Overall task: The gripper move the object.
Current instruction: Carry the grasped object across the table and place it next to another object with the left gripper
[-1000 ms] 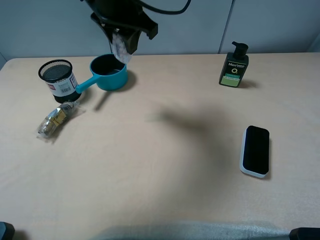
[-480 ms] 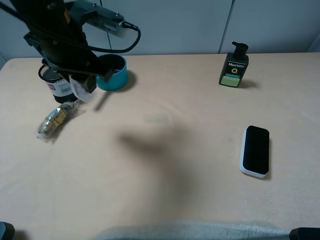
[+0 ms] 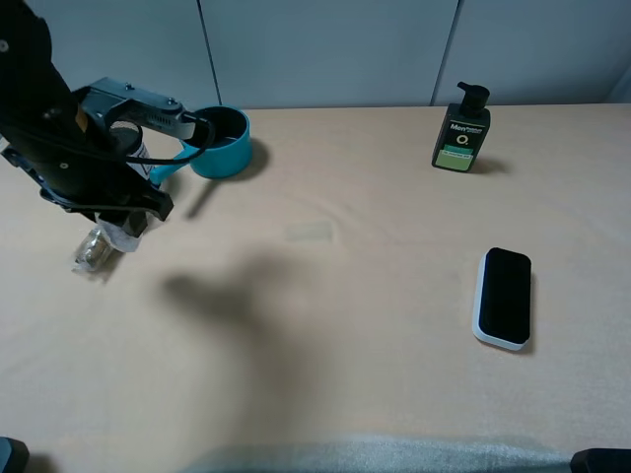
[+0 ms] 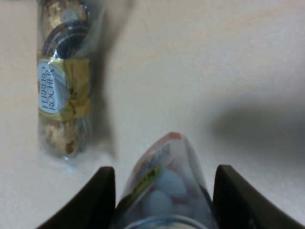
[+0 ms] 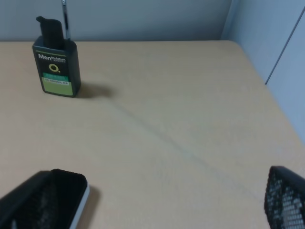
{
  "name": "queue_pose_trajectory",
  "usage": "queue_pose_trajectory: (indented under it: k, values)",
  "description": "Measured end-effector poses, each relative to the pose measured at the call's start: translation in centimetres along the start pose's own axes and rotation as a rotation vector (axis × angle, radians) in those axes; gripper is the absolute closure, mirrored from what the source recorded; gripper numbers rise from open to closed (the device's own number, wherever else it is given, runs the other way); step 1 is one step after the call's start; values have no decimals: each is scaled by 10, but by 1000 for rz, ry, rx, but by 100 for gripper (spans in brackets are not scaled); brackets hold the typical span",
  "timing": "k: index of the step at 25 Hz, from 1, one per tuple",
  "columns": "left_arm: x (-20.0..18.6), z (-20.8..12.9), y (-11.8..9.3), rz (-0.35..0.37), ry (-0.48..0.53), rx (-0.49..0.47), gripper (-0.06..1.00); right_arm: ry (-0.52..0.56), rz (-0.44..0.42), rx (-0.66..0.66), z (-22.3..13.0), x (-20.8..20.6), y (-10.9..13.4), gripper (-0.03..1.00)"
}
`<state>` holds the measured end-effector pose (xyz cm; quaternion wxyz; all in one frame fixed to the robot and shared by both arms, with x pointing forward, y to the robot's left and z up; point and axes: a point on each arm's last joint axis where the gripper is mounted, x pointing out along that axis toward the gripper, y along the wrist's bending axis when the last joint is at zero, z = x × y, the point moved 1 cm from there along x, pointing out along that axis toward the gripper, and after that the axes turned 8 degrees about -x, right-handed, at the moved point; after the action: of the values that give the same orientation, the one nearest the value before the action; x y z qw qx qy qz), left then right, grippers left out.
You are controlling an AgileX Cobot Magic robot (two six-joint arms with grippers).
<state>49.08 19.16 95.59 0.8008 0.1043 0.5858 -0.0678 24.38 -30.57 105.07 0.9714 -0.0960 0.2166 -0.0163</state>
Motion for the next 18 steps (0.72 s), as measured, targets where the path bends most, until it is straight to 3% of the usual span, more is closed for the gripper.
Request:
queue_pose_trajectory:
  k: [12,18]
  values:
    - [12,4,16,-36,-122,-67,42,0,0,0,0,0,0,31]
    - [44,3,16,-29,-48,-62,42,0,0,0,0,0,0,31]
